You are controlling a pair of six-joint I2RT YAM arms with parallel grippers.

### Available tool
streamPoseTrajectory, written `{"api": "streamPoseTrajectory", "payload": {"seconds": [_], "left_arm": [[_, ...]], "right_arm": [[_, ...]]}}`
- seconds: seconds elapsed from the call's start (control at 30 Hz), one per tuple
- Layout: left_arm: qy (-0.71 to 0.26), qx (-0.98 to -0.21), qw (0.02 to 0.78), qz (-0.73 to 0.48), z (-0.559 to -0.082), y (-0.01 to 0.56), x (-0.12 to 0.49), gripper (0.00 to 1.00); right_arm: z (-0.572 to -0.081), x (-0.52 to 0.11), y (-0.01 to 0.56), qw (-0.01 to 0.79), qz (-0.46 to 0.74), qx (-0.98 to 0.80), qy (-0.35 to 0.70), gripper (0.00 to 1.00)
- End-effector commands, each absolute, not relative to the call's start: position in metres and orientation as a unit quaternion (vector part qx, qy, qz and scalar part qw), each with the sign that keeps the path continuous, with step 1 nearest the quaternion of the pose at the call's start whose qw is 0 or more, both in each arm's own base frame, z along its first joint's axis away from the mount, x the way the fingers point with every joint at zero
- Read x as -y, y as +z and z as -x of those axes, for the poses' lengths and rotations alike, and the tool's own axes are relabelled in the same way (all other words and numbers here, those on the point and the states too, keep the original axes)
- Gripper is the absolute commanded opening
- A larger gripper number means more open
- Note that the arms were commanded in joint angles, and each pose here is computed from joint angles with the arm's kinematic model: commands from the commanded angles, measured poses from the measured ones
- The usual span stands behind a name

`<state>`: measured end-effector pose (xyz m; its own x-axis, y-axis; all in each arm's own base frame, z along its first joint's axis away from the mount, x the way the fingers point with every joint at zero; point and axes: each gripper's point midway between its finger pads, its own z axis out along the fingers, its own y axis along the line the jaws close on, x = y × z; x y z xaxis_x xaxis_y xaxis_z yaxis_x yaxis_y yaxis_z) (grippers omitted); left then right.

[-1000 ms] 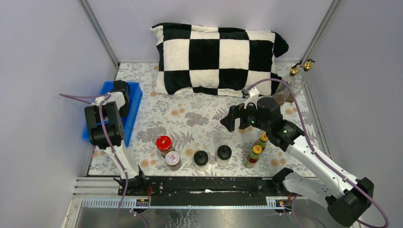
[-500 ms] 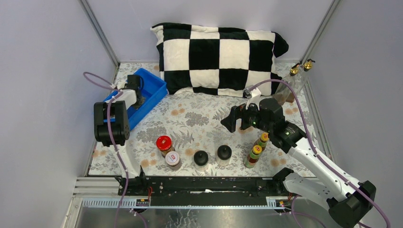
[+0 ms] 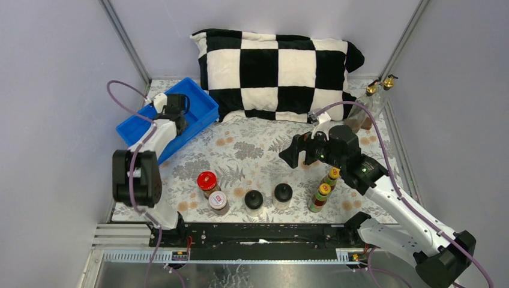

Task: Organize the condiment bottles
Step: Place the storage box at the center of the board.

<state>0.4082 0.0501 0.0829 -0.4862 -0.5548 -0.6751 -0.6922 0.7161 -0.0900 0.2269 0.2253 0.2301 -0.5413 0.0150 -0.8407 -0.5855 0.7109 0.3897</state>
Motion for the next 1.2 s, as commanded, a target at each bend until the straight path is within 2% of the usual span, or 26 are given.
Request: {"api": "streamPoseTrajectory", "payload": {"seconds": [0.0,0.33,0.7,0.97,1.17], "left_arm": [[0.098,-0.814,0.431,0.377,-0.401,0.143,-0.057,0.00],[0.041,-0.816,0.478,0.323,-0.392,0.206,-0.029,0.00],[-0.042,-0.872,0.466,0.145,-0.395,0.226,0.108,0.00],[-0.040,-0.895,0.443,0.041,-0.374,0.204,0.213,0.00],[-0.028,-0.900,0.434,0.030,-0.359,0.180,0.252,0.00]], "right_arm": [[-0.223,-0.229,0.244,0.457,0.178,-0.795,0.357,1.00],[-0.222,-0.231,0.256,0.463,0.181,-0.787,0.364,1.00],[-0.232,-0.212,0.294,0.503,0.177,-0.786,0.314,1.00],[-0.230,-0.194,0.312,0.521,0.153,-0.789,0.286,1.00],[-0.226,-0.179,0.325,0.535,0.137,-0.789,0.268,1.00]]}}
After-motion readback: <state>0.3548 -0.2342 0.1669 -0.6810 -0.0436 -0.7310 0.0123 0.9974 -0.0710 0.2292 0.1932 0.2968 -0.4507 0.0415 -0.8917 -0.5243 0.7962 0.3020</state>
